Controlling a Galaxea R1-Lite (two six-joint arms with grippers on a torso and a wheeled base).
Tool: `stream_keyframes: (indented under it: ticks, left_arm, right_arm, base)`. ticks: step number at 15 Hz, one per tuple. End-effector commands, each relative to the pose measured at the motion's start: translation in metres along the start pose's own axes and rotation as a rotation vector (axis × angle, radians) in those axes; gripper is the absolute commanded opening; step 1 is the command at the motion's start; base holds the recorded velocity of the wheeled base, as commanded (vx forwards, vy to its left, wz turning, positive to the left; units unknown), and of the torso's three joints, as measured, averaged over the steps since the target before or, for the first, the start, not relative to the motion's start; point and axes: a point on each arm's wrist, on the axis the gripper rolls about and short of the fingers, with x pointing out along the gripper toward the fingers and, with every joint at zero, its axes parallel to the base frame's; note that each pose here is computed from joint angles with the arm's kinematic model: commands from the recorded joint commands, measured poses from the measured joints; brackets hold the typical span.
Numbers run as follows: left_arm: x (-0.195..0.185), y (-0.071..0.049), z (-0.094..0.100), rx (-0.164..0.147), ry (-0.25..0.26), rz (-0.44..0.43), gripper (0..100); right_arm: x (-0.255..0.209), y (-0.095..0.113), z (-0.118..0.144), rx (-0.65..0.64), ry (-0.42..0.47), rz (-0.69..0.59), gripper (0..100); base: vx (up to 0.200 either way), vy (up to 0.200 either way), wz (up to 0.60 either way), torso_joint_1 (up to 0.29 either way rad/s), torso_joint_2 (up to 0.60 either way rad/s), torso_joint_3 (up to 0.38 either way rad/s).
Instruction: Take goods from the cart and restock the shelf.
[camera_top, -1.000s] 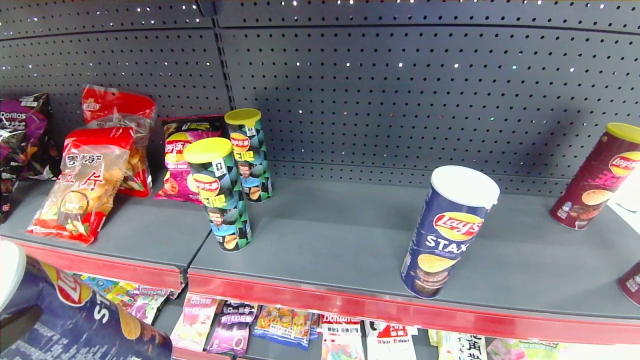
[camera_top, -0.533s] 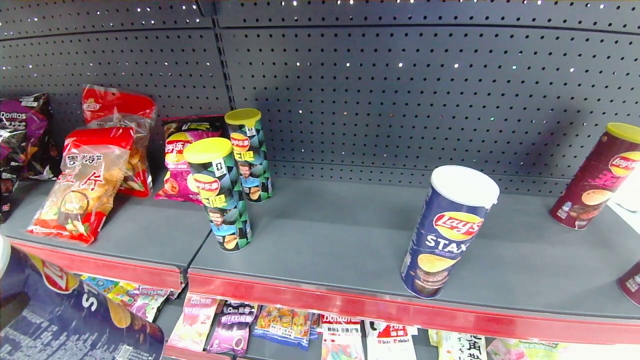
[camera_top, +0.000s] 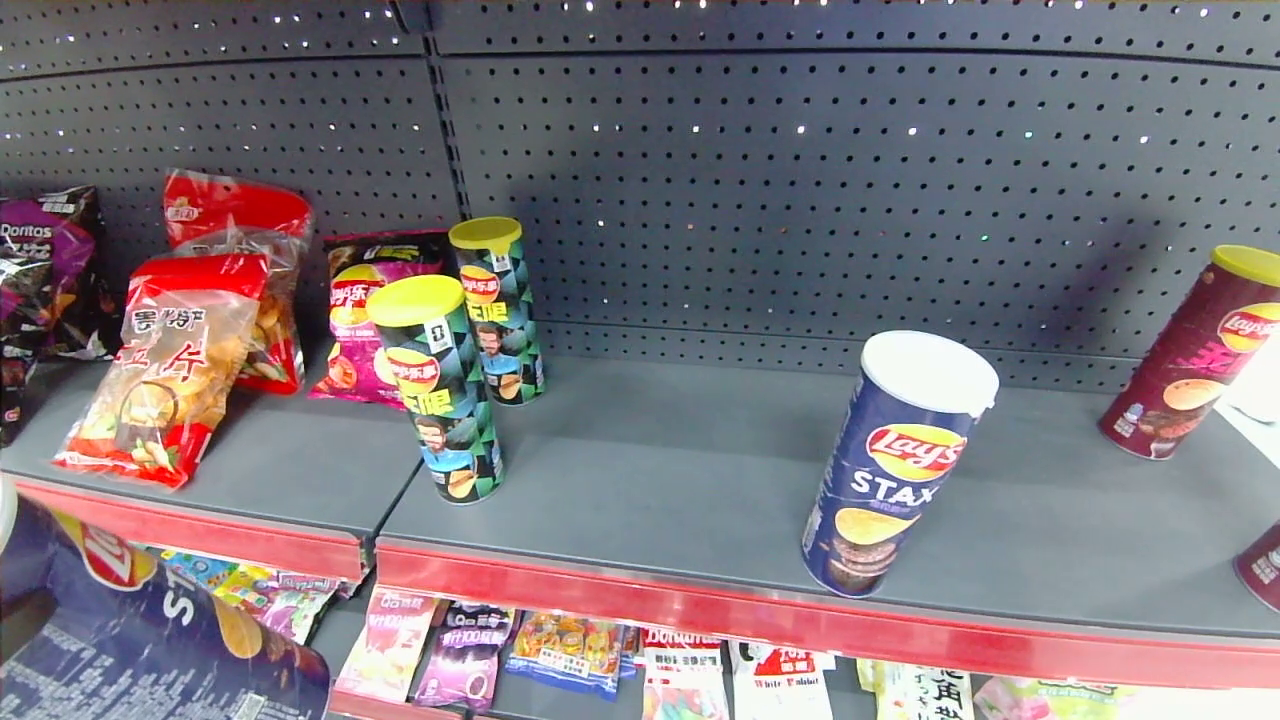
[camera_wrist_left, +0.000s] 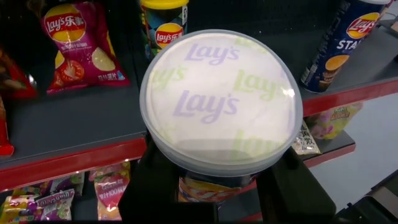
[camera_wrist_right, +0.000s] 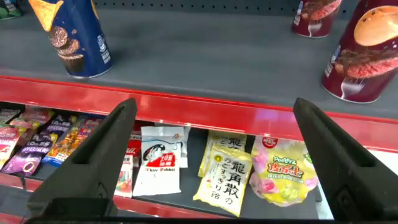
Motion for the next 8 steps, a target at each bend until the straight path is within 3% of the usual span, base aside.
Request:
stream_keyframes:
  ticks: [1, 4, 8]
  left_arm:
    - [-0.0002, -0.0001, 0.0001, 0.0, -0.001, -0.001, 0]
    - [-0.0014, -0.0006, -0.0005, 0.001, -0.004, -0.006, 0]
    - [-0.0012, -0.0005, 0.0001, 0.0, -0.005, -0.004, 0]
  right_arm:
    - [0.0001, 0.0, -0.0001, 0.004, 0.001, 0.0, 100]
    - [0.0001, 0.0, -0.0001, 0.006, 0.001, 0.001, 100]
    - [0.0001, 0.0001, -0.0001, 0.004, 0.001, 0.004, 100]
  base:
    - [0.0, 0.0, 0.0, 0.0, 0.0, 0.0]
    - [0.0, 0.0, 0.0, 0.0, 0.0, 0.0]
    - [0.0, 0.0, -0.6, 0.0, 0.0, 0.001]
